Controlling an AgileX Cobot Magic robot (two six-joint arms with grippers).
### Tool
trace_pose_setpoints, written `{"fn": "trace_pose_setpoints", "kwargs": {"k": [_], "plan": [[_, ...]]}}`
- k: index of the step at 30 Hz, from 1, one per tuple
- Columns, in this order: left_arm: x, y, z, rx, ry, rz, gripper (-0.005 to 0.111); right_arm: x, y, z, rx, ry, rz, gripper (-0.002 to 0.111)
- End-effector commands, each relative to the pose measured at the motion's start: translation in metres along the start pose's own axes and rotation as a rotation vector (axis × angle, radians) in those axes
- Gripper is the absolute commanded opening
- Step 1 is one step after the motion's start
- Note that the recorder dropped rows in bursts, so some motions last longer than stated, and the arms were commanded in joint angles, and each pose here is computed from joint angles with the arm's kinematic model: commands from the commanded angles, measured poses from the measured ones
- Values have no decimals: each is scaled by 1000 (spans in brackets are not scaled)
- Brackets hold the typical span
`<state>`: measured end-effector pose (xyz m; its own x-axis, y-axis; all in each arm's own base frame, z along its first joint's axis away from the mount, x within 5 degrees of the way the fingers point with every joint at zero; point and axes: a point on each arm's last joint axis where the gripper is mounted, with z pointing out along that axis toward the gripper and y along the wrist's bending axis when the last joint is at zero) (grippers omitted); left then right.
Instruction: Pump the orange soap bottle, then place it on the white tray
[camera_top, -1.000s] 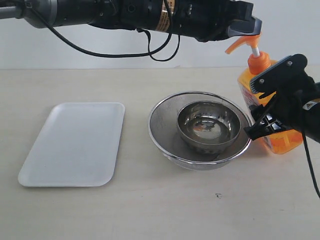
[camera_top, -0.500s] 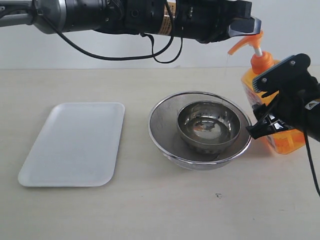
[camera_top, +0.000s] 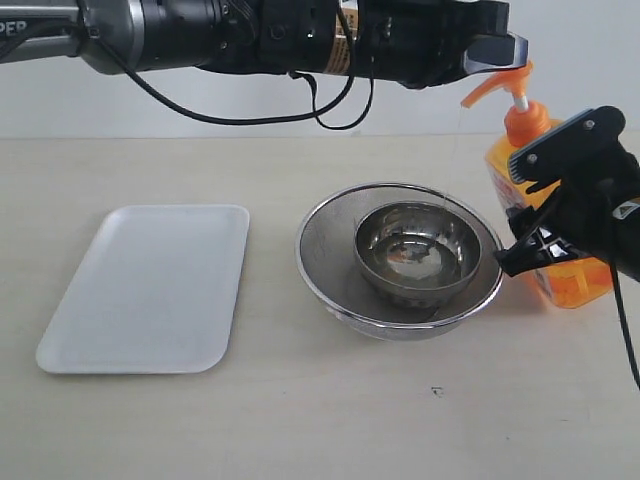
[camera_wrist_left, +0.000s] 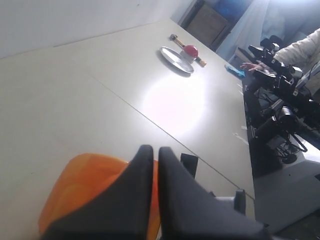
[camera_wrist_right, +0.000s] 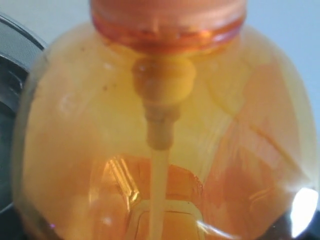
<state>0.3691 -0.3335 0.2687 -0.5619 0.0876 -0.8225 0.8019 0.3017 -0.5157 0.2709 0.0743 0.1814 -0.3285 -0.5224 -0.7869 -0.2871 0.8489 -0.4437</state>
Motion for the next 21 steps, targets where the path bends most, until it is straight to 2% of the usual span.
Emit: {"fn": "trace_pose_setpoints", "kwargs": {"k": [1, 10, 13, 16, 21], "plan": [[48, 20, 23, -38, 176, 51, 5, -13, -2, -3, 24, -92, -44, 0], [46, 20, 20, -21, 178, 55, 5, -13, -2, -3, 22, -90, -44, 0], [30, 15, 5, -2, 152, 70, 5, -12, -2, -3, 24, -89, -41, 0], [4, 0, -15, -2, 93, 110, 5, -12, -3, -3, 26, -87, -36, 0], [-20, -22, -32, -10, 32, 160, 5, -12, -3, -3, 29, -81, -25, 0]]}}
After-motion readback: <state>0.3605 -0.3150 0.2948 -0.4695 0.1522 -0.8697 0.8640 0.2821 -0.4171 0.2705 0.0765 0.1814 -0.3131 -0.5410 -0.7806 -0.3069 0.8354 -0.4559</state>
